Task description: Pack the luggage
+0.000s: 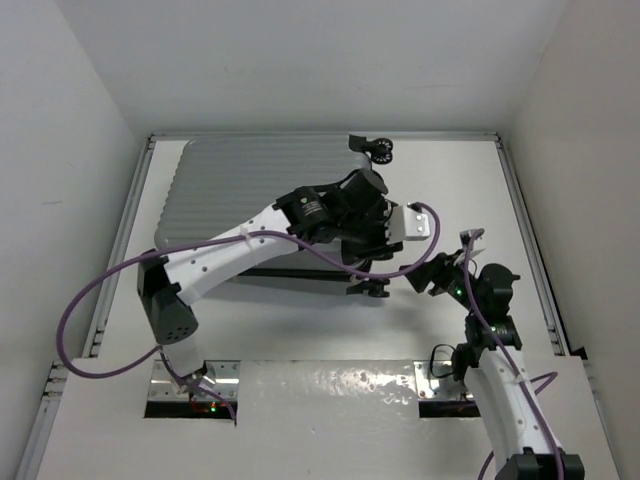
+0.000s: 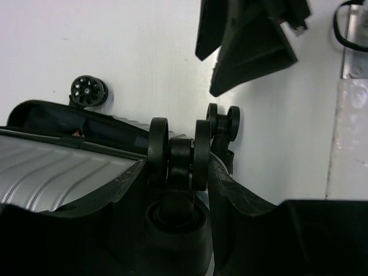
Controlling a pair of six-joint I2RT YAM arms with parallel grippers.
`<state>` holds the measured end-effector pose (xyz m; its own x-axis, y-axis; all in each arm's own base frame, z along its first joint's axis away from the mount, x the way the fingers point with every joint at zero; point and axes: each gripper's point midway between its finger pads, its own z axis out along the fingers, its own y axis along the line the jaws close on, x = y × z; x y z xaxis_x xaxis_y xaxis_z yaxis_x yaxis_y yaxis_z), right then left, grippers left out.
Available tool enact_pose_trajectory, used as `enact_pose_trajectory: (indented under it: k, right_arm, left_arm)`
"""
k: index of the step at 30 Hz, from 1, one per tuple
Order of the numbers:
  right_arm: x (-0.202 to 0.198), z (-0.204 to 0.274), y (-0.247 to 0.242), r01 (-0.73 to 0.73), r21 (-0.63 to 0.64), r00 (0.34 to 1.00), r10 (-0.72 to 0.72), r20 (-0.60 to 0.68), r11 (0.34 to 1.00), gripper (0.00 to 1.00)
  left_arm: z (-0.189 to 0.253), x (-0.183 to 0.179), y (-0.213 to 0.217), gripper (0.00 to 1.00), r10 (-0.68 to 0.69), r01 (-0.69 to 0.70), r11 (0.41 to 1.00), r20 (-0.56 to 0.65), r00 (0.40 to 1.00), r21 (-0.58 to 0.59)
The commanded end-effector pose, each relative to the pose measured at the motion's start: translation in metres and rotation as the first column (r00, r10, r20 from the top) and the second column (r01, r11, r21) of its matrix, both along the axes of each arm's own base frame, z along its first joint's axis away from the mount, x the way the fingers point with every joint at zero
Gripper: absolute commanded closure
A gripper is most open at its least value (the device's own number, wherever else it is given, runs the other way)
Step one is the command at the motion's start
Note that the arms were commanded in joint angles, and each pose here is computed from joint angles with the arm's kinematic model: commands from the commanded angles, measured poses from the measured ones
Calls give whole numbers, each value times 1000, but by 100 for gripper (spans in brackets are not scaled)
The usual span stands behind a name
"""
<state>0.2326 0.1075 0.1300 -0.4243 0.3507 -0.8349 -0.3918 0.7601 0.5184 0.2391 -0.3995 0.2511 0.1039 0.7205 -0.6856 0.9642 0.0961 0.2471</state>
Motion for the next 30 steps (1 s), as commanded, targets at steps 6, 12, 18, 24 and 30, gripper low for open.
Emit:
enact_pose_trajectory:
  k: [6, 12, 18, 24, 30]
  right_arm:
    - [-8, 15, 16, -115, -22, 977, 117, 179, 993, 41]
    - [1, 13, -3, 60, -59, 961, -42, 272, 996, 46]
    - [17, -24, -18, 148, -123, 989, -144, 37, 981, 53]
    - [38, -26, -14, 186, -79, 979, -178, 95, 979, 53]
    - [54, -6, 18, -13, -188, 973, 56, 225, 982, 46]
  left_arm:
    - [44, 3, 3, 100, 6, 18, 987, 152, 988, -159]
    - [22, 47, 0, 100, 151, -126, 986, 262, 953, -110]
    - [30, 136, -4, 100, 358, -319, 932, 301, 884, -174]
    - [46, 233, 20, 100, 546, -478, 838, 390, 741, -264]
    - [73, 236, 13, 100, 517, -407, 847, 349, 782, -343]
